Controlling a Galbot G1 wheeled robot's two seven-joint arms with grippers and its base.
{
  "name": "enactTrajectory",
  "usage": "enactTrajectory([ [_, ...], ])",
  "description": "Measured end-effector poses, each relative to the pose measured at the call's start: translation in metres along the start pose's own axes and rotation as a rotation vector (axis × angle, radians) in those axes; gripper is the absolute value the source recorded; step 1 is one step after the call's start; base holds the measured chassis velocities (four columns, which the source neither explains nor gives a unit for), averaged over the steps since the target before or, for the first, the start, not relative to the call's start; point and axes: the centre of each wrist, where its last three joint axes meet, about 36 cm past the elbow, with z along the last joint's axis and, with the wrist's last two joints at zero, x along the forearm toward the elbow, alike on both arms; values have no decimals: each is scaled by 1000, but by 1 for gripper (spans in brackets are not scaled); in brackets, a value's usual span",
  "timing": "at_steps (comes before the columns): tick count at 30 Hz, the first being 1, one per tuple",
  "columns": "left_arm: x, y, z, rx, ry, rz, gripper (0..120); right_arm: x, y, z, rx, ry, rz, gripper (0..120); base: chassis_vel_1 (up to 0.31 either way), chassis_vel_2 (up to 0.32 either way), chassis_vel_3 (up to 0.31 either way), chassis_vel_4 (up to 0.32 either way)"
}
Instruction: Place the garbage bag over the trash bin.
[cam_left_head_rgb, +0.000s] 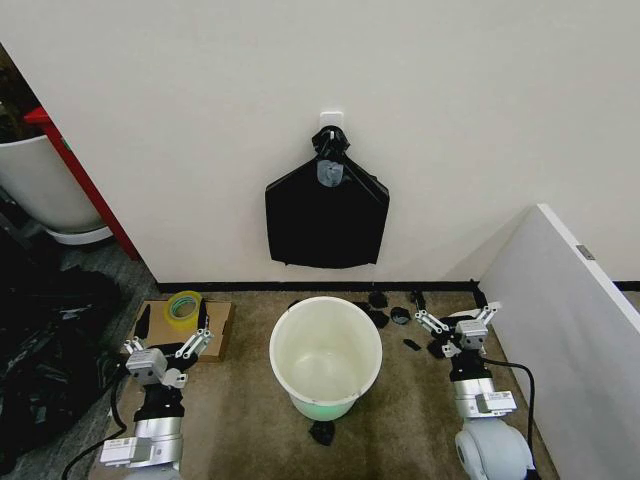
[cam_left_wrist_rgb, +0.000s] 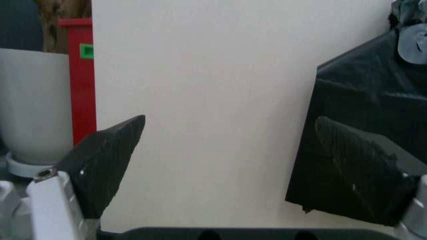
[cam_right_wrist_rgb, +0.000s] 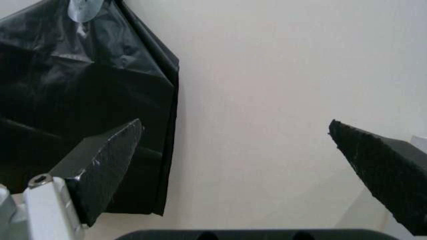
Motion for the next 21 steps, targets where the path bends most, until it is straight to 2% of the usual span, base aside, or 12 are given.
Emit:
enactTrajectory([
  [4,1,1,-1,-2,-8,-2,100,-3,5,-3,-35,2,0,100,0,0,0,0],
  [7,1,2,-4,-6,-12,-3,100,-15,22,-12,-234,44,10,100,0,0,0,0],
  [8,1,2,-4,-6,-12,-3,100,-15,22,-12,-234,44,10,100,0,0,0,0],
  [11,0,4,-6,-13,-15,-4,100,-29,30,-18,-379,68,-11,100,0,0,0,0],
  [13,0,6,-6,-18,-14,-4,100,-41,36,-23,-499,81,-45,100,0,0,0,0],
  [15,1,7,-6,-23,-10,-2,100,-57,48,-30,-691,109,-87,100,0,0,0,0],
  [16,1,7,-6,-23,-10,-2,100,-57,48,-30,-691,109,-87,100,0,0,0,0],
  [21,1,9,1,-31,10,-1,100,-103,79,-49,-1082,148,-162,100,0,0,0,0],
])
